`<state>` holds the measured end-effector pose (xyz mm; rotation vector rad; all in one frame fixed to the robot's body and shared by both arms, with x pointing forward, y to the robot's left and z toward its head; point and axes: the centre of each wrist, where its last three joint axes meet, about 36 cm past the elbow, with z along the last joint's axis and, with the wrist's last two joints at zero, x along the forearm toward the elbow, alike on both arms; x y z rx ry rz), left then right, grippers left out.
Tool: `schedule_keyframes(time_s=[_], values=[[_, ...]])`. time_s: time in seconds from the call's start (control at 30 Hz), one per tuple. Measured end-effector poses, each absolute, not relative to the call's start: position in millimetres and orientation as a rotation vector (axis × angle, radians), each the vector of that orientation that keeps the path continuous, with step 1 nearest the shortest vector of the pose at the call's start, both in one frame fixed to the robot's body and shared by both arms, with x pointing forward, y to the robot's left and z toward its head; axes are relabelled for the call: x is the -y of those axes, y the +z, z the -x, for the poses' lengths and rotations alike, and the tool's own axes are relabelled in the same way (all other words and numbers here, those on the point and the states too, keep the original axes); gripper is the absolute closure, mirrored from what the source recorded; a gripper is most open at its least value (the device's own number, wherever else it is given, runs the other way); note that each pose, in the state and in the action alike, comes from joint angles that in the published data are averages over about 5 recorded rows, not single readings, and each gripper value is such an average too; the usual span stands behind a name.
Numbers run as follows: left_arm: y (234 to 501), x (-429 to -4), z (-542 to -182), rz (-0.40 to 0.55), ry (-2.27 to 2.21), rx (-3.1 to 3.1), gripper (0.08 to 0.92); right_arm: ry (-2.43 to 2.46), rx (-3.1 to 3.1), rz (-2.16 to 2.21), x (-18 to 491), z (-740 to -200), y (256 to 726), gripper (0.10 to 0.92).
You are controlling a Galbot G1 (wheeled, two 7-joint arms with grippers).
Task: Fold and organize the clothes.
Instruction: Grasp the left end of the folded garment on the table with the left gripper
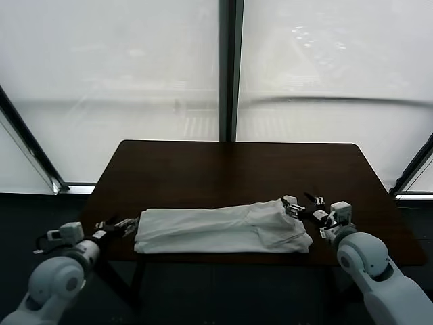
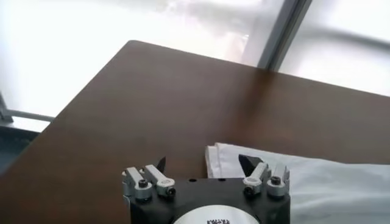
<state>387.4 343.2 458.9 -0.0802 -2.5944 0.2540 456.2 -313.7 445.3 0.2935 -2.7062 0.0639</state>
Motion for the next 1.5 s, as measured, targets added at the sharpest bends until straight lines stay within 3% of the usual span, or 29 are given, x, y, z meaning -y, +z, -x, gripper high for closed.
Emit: schedule_keyframes(time_s=[0.43, 0.77, 1.07, 1.27, 1.37, 1.5], values=[[437, -339, -427, 0.095, 0.265, 2.552, 0.092, 0.034, 2.653, -0.252, 310, -480, 419, 0.131], [429, -330, -432, 0.115, 0.268, 2.531, 0.107, 0.05, 2.644, -0.273, 300, -487, 416, 0.272], [426, -331, -430, 0.11, 0.256, 2.511, 0.182, 0.101, 2.627, -0.278, 301, -492, 422, 0.332], [426, -330, -430, 0.116, 0.253, 2.505, 0.275, 0.134, 2.589, -0.272, 302, -493, 423, 0.393], [427, -330, -430, 0.12, 0.252, 2.504, 0.316, 0.137, 2.577, -0.268, 302, -494, 423, 0.437], [427, -329, -430, 0.125, 0.252, 2.503, 0.377, 0.137, 2.575, -0.266, 303, -496, 423, 0.555]])
